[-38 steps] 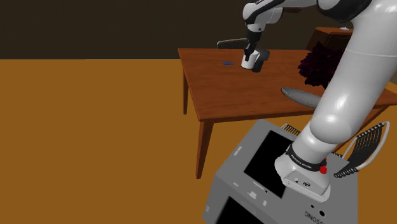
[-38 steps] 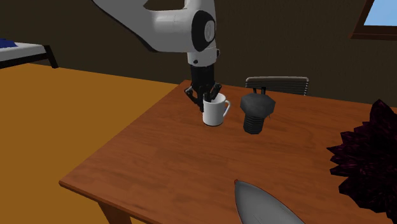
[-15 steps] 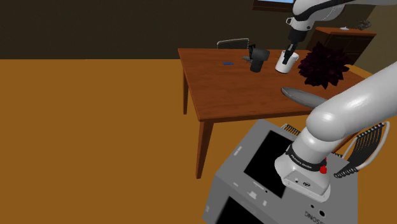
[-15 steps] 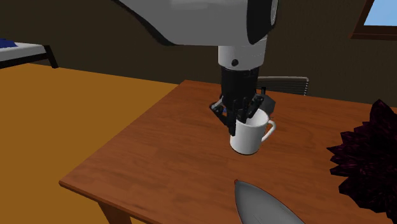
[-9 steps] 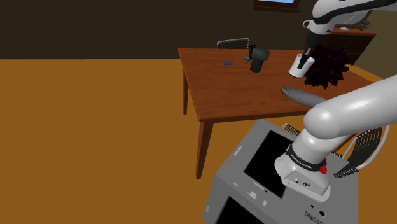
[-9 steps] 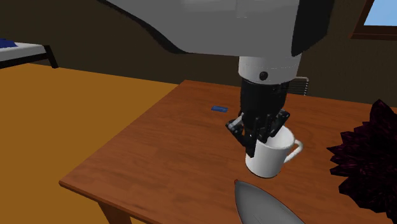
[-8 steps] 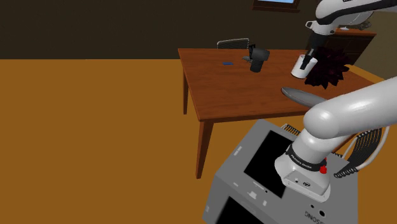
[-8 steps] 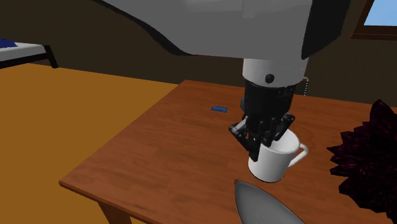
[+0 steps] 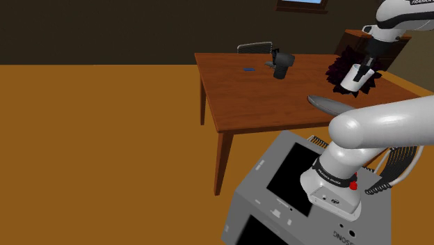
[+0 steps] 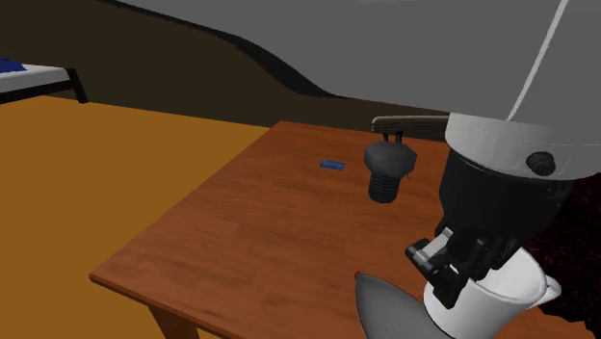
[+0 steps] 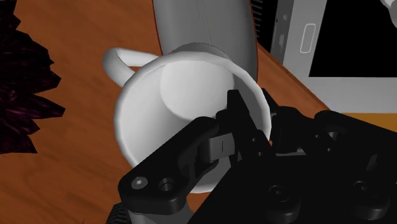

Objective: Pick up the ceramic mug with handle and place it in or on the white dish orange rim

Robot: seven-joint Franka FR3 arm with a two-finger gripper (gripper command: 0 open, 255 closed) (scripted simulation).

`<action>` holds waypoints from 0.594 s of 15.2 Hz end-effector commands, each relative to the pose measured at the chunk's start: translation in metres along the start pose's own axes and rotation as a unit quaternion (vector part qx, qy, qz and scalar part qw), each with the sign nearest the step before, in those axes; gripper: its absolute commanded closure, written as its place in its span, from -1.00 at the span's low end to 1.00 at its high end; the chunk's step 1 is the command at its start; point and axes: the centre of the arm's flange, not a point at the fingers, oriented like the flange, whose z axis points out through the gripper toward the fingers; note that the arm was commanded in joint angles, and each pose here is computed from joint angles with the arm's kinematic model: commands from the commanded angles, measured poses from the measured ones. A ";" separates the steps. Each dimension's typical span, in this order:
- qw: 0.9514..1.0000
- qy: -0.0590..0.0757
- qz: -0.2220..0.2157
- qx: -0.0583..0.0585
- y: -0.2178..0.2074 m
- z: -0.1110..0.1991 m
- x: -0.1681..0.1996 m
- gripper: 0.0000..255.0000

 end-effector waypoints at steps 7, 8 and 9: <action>1.000 0.000 -0.001 0.000 -0.003 0.037 -0.012 1.00; 1.000 0.000 -0.001 0.000 -0.004 0.042 -0.012 1.00; 1.000 0.000 -0.001 0.000 -0.004 0.047 -0.012 1.00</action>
